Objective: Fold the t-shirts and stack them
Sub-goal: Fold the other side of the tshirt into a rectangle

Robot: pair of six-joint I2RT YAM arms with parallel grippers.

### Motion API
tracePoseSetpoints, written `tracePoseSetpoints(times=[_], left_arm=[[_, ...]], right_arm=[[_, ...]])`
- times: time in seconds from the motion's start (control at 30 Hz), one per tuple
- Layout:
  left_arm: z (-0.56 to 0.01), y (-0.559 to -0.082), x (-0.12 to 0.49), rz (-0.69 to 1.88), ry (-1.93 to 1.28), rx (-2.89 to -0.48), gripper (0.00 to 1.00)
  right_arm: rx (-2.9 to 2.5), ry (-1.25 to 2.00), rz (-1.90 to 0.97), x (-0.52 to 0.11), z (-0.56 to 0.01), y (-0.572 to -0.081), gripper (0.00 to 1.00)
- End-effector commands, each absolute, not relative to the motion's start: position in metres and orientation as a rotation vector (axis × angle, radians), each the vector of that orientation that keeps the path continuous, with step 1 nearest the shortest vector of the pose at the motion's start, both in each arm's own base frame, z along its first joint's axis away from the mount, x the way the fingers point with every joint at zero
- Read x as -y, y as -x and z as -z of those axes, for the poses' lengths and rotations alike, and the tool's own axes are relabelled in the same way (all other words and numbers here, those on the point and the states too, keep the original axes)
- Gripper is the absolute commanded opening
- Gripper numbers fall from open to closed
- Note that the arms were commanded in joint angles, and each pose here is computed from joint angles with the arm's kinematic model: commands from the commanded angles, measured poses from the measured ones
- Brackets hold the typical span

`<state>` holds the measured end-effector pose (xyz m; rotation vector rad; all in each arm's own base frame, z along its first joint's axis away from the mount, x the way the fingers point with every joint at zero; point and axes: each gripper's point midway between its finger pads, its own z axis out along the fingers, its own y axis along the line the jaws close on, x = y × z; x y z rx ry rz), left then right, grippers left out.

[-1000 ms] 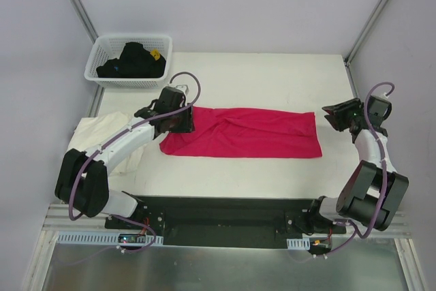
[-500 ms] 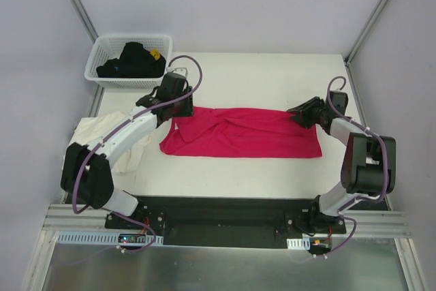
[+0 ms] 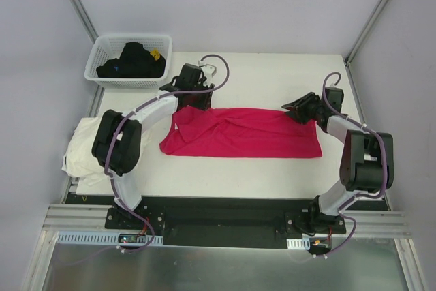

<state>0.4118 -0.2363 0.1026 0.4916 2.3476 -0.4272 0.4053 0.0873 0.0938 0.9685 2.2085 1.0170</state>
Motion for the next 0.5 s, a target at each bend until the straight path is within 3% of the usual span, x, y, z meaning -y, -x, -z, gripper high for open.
tracePoseSetpoints(times=[0.0, 0.47], left_arm=[[-0.131, -0.43, 0.249, 0.485, -0.666, -2.195, 0.33], [-0.11, -0.425, 0.249, 0.567, -0.833, -2.171, 0.31]], right_arm=[[-2.139, -0.919, -1.046, -0.083, -0.116, -0.409, 0.37], [-2.102, -0.957, -1.024, -0.064, -0.119, -0.402, 0.37]])
